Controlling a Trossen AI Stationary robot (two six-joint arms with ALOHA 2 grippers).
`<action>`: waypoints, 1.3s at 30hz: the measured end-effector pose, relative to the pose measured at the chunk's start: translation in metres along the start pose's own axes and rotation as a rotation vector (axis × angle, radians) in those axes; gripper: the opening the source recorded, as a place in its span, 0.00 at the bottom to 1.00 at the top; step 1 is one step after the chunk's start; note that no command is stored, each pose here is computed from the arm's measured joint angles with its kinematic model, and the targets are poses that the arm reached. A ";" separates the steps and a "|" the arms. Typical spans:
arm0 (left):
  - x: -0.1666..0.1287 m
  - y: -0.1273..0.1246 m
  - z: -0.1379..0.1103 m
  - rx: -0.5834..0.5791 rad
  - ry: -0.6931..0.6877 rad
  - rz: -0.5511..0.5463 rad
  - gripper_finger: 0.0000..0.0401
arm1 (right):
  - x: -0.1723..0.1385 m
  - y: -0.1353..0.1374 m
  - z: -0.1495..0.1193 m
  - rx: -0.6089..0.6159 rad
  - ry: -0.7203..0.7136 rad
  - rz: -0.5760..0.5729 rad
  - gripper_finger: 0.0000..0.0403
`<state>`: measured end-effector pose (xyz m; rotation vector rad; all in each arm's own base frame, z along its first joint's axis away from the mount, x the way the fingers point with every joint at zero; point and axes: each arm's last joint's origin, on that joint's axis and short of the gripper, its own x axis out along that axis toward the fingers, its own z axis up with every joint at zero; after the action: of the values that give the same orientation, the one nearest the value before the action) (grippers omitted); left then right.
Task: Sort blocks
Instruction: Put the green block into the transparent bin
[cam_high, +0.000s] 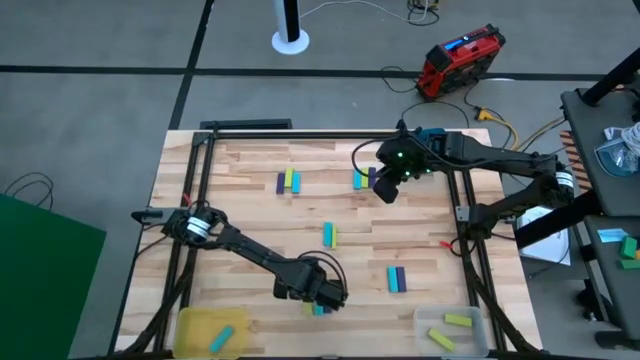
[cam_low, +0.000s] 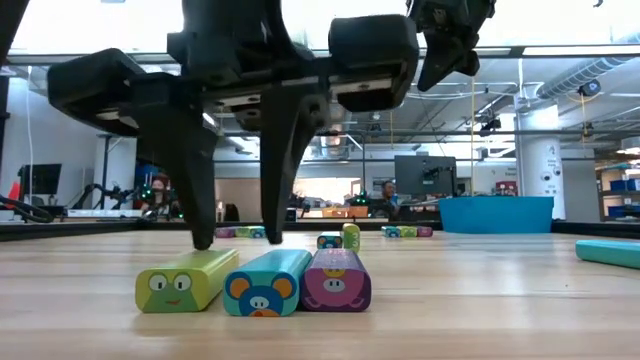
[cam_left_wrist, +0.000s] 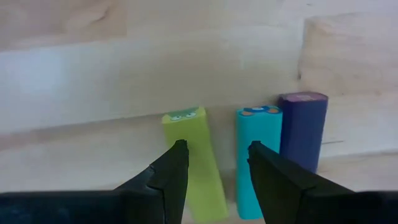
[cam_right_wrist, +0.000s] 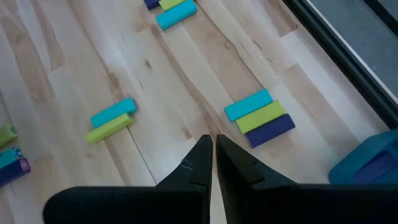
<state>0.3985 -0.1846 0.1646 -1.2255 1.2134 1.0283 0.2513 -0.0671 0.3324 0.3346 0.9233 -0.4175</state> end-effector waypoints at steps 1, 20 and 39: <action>0.000 0.000 -0.001 -0.021 0.000 0.000 0.36 | 0.000 0.000 0.000 -0.001 0.000 0.000 0.03; 0.001 0.011 -0.008 -0.134 -0.026 0.077 0.36 | 0.007 0.001 0.001 -0.004 0.018 -0.005 0.03; 0.007 0.017 -0.012 -0.205 -0.030 0.101 0.36 | 0.042 0.004 0.003 -0.042 0.124 -0.021 0.03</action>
<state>0.3809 -0.1951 0.1567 -1.3113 1.1790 1.2668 0.2780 -0.0738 0.2998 0.3154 1.0560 -0.3995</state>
